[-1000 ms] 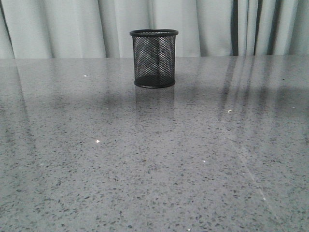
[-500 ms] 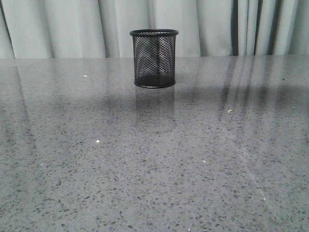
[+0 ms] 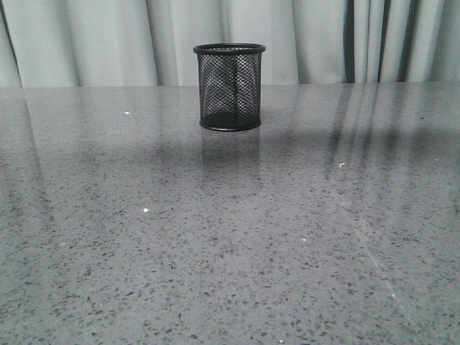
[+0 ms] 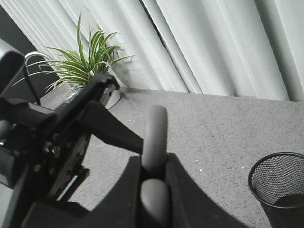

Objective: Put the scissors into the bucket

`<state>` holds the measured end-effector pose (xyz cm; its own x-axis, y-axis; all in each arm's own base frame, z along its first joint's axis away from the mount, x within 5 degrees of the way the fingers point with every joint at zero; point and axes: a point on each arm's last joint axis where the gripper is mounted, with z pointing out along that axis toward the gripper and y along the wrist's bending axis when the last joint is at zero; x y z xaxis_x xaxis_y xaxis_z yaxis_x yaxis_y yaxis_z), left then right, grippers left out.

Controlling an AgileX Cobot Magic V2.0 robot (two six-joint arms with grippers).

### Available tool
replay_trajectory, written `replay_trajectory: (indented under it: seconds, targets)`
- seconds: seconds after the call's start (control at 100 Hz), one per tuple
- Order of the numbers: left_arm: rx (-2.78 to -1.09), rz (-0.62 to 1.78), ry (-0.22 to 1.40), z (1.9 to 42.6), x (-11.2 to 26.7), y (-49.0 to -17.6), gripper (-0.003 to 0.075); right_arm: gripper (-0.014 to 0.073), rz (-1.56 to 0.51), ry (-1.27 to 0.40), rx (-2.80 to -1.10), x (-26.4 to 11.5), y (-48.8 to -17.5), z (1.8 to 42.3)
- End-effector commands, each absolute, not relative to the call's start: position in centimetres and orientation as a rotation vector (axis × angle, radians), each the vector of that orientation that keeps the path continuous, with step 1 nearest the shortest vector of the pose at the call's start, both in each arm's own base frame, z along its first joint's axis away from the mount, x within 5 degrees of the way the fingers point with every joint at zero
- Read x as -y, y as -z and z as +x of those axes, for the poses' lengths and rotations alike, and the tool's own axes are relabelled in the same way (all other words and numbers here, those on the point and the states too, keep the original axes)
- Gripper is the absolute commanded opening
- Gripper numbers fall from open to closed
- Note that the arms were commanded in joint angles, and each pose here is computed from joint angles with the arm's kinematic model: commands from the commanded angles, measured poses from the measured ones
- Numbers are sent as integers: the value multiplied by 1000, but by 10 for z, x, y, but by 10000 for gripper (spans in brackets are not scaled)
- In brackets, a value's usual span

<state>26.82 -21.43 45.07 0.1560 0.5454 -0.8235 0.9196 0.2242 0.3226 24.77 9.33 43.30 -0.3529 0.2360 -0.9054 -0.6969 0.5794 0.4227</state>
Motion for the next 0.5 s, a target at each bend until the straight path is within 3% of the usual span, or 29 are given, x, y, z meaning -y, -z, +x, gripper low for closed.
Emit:
replay_trajectory:
  seconds: [0.0, 0.29, 0.49]
  targets:
    - [-1431, 1303, 489, 251, 196, -489, 482, -73, -367, -1021, -1588, -91, -452, 241]
    - [-1548, 1199, 425, 235, 129, -512, 479, -73, -303, -795, -1602, -80, -452, 252]
    - [-1628, 1181, 422, 226, 100, -515, 433, -53, -328, -633, -1604, -74, -456, 263]
